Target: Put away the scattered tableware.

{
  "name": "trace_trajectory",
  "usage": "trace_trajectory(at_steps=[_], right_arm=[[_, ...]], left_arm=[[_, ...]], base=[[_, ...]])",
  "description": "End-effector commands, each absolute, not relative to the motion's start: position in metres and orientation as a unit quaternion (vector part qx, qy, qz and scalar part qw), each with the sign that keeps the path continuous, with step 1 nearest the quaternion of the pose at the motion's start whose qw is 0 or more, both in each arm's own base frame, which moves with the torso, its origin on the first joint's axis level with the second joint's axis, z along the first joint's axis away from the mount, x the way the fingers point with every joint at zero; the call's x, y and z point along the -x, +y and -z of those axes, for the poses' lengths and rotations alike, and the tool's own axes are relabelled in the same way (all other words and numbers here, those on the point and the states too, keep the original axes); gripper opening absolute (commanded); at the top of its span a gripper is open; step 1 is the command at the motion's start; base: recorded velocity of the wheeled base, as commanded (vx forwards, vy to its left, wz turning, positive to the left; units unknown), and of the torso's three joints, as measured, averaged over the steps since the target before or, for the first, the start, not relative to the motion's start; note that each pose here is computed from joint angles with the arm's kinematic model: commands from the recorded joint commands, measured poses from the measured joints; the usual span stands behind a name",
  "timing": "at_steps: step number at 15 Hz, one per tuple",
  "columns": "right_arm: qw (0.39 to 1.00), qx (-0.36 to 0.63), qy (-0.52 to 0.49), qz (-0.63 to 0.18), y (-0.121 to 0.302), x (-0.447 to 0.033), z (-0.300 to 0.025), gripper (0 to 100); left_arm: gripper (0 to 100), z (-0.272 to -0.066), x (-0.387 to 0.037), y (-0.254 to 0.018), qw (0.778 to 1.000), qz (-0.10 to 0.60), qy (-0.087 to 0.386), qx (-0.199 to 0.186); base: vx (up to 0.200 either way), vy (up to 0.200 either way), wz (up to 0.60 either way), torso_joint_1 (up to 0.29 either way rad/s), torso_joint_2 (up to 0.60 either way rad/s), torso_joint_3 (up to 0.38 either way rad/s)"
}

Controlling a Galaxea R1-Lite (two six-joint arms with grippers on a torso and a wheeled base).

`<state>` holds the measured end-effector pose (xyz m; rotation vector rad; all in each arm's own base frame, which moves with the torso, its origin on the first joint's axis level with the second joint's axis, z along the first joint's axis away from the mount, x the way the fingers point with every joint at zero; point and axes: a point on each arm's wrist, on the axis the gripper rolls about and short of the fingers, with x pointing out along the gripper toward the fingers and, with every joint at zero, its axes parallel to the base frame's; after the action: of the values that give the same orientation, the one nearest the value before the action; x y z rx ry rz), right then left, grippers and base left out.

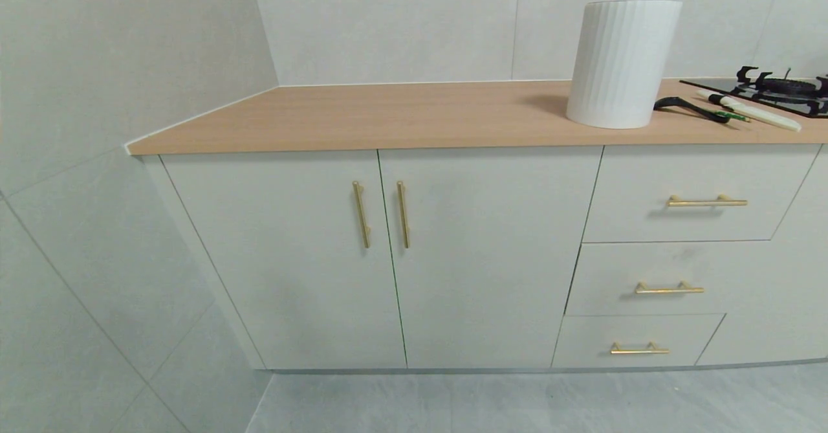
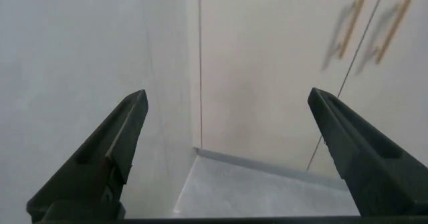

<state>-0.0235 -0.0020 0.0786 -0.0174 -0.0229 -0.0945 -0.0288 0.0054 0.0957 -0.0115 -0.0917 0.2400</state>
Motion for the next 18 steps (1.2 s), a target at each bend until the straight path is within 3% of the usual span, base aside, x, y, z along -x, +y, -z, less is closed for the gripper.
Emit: trace_trajectory(at_steps=[1, 5, 8, 11, 18], right_arm=[[1.000, 0.006, 0.010, 0.028, -0.0012, 0.0233, -0.0745, 100], [1.000, 0.005, 0.005, 0.025, -0.0010, 0.0232, -0.0752, 100], [1.000, 0.003, 0.006, 0.025, -0.0010, 0.0231, -0.0748, 100], [1.000, 0.002, 0.006, 0.025, -0.0010, 0.0231, -0.0748, 100], [1.000, 0.000, 0.006, 0.025, -0.0011, 0.0231, -0.0748, 100]], left_arm=[[100, -0.0796, 0.0231, 0.0039, 0.996, -0.087, -0.019, 0.003], [100, -0.0769, 0.0227, 0.0013, 1.000, -0.030, -0.006, 0.006], [100, -0.0758, 0.0227, 0.0009, 1.000, -0.019, -0.001, -0.014], [100, -0.0760, 0.0227, 0.0009, 1.000, -0.019, -0.002, 0.005], [100, -0.0758, 0.0227, 0.0009, 1.000, -0.019, -0.001, 0.004]], base=[[0.000, 0.000, 0.00, 0.000, 0.00, 0.000], [0.000, 0.000, 0.00, 0.000, 0.00, 0.000], [0.000, 0.000, 0.00, 0.000, 0.00, 0.000], [0.000, 0.000, 0.00, 0.000, 0.00, 0.000], [0.000, 0.000, 0.00, 0.000, 0.00, 0.000]])
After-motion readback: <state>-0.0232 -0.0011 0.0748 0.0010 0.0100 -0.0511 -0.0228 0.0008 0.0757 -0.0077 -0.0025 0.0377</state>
